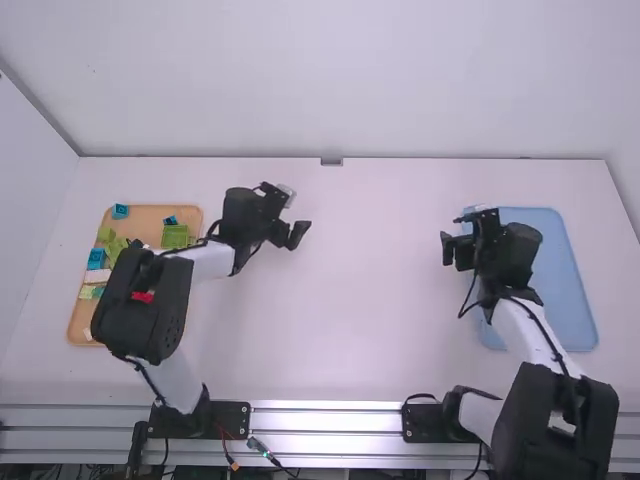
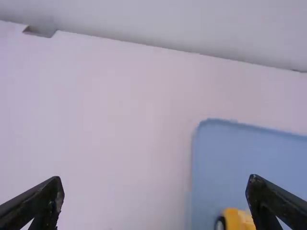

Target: Assemble lego blocks to make yellow taxi

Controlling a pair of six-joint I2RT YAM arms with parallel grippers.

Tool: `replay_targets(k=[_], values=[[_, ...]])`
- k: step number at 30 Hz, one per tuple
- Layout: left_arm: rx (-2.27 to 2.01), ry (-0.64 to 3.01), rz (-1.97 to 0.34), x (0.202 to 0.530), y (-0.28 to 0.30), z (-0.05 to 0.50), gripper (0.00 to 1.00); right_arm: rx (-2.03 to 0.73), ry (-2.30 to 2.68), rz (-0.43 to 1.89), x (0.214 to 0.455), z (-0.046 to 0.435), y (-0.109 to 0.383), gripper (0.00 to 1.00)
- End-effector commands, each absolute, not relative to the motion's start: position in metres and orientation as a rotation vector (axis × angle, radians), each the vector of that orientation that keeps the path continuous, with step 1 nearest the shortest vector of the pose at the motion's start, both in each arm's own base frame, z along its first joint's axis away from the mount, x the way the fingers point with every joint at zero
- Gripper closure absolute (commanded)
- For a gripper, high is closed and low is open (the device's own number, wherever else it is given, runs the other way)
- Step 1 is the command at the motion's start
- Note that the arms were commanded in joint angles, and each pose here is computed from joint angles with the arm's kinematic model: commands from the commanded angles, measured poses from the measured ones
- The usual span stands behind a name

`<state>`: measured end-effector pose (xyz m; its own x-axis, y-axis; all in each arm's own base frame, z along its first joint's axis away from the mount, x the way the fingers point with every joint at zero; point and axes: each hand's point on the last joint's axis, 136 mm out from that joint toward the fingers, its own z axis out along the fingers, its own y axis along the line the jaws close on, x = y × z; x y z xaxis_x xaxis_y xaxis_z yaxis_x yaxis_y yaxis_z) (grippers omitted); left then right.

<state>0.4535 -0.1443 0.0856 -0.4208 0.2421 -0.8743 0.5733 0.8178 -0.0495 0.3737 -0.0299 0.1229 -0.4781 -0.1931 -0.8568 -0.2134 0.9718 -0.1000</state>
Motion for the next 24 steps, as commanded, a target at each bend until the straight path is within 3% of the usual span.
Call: replay_targets(k=[1, 8, 14, 18, 24], values=[[0.485, 2.024, -0.248, 0.458, -0.136, 0.109, 0.01, -0.303, 2.072, -0.033, 0.374, 0.130, -0.017, 0.01], [0.396, 2.085, -0.148, 0.424, -0.135, 0.148, 0.01, -0.432, 1.996, 0.097, 0.370, 0.149, 0.055, 0.01], [0.342, 2.114, -0.170, 0.386, -0.122, 0.185, 0.01, -0.487, 1.944, 0.139, 0.363, 0.165, 0.081, 0.01], [0.364, 2.090, -0.154, 0.362, -0.113, 0.209, 0.02, -0.493, 1.916, 0.128, 0.358, 0.174, 0.089, 0.01], [0.251, 2.047, -0.151, 0.362, -0.090, 0.215, 0.07, -0.345, 2.011, 0.074, 0.344, 0.153, 0.055, 0.07]])
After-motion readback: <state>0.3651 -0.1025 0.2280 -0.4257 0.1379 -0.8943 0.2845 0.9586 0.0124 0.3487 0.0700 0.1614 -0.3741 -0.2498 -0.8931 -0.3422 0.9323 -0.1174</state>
